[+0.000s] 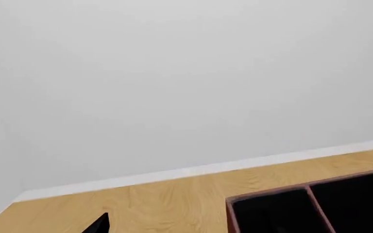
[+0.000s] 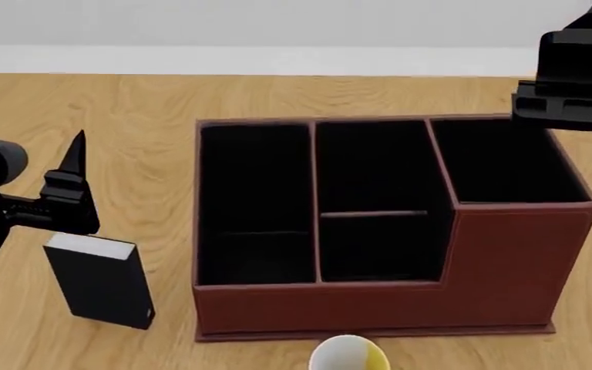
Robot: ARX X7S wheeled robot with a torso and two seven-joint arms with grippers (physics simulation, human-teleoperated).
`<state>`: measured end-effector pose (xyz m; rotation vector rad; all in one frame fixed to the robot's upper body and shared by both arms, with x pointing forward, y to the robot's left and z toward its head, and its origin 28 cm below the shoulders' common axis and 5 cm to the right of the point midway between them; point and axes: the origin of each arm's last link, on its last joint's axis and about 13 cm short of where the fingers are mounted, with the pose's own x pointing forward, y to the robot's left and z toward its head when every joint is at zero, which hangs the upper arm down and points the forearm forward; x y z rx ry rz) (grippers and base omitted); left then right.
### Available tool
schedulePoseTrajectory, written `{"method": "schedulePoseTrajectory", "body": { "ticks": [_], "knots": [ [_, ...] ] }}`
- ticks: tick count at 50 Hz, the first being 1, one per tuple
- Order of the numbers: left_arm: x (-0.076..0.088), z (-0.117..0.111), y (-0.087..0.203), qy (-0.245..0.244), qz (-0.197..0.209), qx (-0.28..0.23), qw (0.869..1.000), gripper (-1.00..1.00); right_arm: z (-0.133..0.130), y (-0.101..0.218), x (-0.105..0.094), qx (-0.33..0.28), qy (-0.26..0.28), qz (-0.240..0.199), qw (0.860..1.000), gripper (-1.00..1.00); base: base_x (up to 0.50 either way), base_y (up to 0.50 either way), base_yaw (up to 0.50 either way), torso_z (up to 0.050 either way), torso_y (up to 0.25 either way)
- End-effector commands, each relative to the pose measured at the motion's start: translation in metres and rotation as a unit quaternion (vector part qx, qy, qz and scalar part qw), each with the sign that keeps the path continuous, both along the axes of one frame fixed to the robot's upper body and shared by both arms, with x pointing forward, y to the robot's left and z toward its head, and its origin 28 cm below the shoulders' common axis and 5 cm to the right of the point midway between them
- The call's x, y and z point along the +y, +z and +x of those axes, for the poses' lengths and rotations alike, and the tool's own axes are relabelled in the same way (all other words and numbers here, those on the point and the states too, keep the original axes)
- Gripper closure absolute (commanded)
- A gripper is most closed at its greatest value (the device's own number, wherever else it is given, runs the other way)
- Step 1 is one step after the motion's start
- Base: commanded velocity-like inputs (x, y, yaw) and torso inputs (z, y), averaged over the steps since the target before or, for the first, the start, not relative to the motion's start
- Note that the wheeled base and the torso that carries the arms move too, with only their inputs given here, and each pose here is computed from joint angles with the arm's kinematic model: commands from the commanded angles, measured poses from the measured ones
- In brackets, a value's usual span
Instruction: Pick up the book and place it in the back compartment of the caddy.
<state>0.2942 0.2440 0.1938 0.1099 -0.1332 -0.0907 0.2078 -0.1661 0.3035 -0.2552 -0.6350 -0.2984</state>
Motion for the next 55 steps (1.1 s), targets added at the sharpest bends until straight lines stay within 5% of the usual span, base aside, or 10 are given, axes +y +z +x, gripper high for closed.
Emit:
{"method": "schedulePoseTrajectory", "body": {
  "ticks": [1,42,55],
  "knots": [
    [0.0009,0.0005,-0.0008,0.001,0.000,0.000,1.000,-1.00,0.0003,-0.0001,0.0002,0.000,0.002,0.001,1.000,-1.00,0.34,0.00,0.00,0.000,0.000],
    [0.0008,-0.0005,-0.0004,0.003,0.003,-0.003,1.000,-1.00,-0.0001,-0.0007,0.0002,-0.006,0.001,0.006,1.000,-1.00,0.34,0.00,0.00,0.000,0.001],
    [0.0021,-0.0025,0.0001,0.002,-0.002,-0.014,1.000,-1.00,-0.0021,0.0010,0.0016,-0.012,0.004,0.004,1.000,-1.00,0.00,0.00,0.00,0.000,0.001]
  ]
}}
